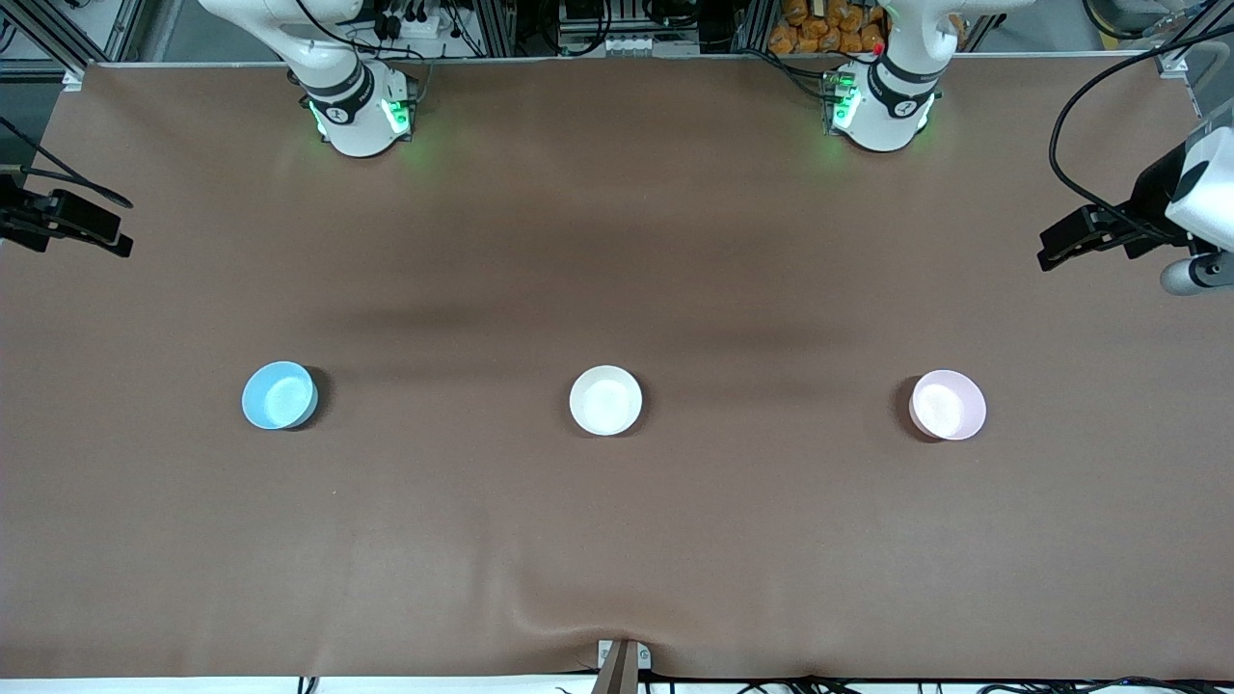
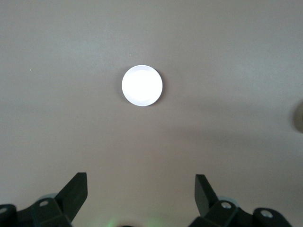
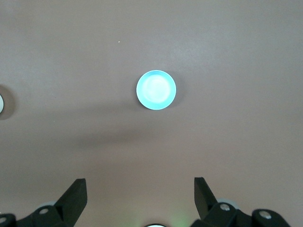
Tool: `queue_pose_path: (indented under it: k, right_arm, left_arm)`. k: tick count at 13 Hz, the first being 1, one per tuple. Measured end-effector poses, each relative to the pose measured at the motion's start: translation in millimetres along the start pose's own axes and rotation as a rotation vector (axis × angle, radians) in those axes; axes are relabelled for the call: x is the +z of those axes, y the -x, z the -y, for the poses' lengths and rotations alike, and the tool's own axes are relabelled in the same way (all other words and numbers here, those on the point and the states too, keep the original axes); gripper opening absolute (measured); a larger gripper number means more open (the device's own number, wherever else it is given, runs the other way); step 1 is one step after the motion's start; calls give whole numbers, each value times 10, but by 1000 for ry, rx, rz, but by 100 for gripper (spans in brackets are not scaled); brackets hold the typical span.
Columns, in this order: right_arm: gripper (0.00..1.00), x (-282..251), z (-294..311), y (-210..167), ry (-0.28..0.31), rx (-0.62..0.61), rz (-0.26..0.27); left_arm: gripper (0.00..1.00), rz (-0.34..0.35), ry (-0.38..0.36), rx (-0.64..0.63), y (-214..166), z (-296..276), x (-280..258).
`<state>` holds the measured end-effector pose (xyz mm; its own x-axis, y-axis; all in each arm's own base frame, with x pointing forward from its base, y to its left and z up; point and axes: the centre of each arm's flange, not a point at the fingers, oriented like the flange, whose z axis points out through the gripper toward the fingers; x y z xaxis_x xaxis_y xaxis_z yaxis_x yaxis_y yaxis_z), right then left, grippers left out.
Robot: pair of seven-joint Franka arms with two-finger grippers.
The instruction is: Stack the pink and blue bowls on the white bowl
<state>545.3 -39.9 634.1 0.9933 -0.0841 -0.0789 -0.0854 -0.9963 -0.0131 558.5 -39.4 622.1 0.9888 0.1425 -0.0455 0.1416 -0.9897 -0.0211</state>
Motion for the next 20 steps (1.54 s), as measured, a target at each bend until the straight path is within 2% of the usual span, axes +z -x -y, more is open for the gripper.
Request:
queue_pose_path:
  k: [7,10,16,20]
  right_arm:
    - [100,6,1,-4,0,0,1]
    - [100,9,3,-6,0,0,2]
    - [100,11,5,-8,0,-1,2]
    - [100,12,6,-9,0,-1,2]
  left_arm:
    - [100,14,-2,-7,-84,36,231]
    - [100,25,-2,-16,-165,97,485]
    - [100,32,1,-33,-423,242,1485]
    - [100,75,50,-92,-653,399,2386]
